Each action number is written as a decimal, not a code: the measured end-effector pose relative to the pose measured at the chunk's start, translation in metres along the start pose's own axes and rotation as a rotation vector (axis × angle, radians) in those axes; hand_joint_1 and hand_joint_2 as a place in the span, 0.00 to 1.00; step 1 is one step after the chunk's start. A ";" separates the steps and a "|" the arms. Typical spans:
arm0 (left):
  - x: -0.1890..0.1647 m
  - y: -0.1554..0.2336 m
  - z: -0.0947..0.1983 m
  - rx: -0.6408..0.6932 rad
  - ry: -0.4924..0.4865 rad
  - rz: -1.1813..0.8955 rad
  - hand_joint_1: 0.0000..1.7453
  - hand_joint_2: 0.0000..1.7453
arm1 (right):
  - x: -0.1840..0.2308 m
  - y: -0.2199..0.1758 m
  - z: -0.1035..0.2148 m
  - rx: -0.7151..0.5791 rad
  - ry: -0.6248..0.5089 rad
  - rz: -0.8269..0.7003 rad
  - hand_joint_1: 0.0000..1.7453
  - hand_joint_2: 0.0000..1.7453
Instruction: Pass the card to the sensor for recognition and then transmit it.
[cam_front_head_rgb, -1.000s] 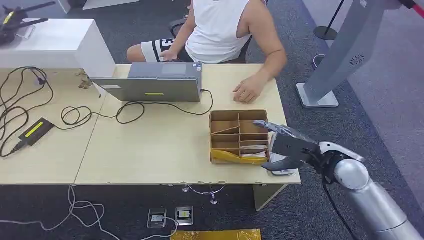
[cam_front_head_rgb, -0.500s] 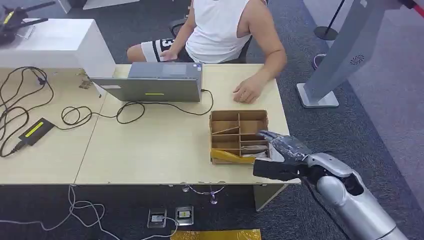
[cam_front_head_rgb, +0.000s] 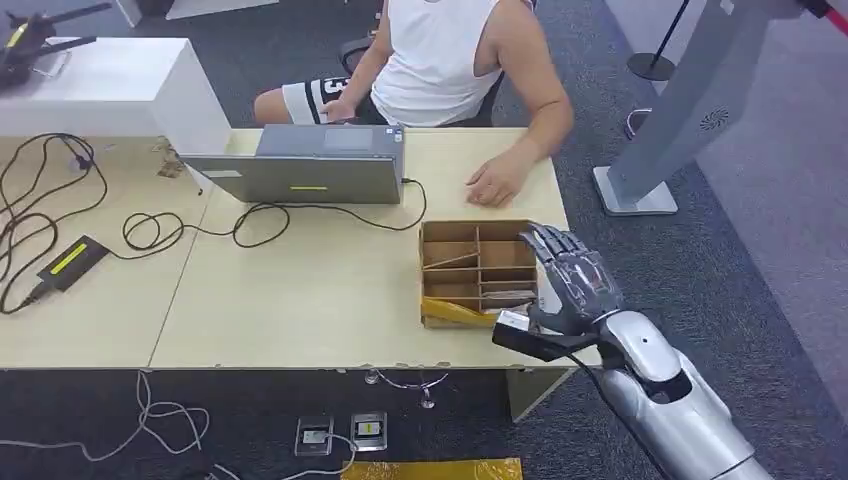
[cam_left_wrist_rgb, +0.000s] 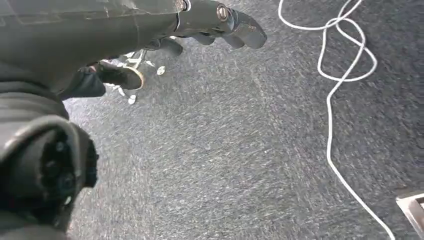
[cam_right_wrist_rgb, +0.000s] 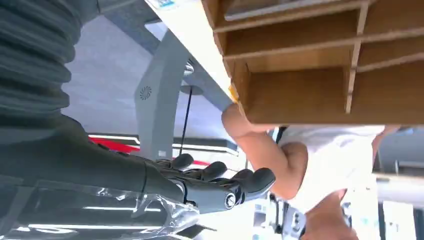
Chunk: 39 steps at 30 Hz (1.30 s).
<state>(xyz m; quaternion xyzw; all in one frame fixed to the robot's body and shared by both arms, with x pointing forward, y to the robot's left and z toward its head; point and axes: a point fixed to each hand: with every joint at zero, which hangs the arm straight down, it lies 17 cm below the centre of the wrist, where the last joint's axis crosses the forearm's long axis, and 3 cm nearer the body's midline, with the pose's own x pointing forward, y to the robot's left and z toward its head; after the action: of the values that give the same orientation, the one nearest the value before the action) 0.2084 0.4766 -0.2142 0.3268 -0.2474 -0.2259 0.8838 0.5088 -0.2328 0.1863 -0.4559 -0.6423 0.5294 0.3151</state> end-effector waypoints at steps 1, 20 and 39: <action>0.004 0.000 -0.001 0.000 -0.004 0.003 0.00 0.00 | 0.000 0.003 0.000 -0.007 0.003 -0.006 0.00 1.00; 0.026 -0.002 -0.004 -0.009 -0.029 0.008 0.00 0.00 | 0.011 0.036 -0.020 -0.014 0.023 -0.072 0.00 1.00; 0.030 -0.003 -0.004 -0.015 -0.033 0.012 0.00 0.00 | 0.036 0.063 -0.017 0.061 -0.015 -0.193 0.00 1.00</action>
<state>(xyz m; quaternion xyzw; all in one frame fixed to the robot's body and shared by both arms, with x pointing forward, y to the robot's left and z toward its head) 0.2334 0.4593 -0.2107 0.3148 -0.2623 -0.2277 0.8833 0.5254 -0.1914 0.1261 -0.3781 -0.6691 0.5194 0.3735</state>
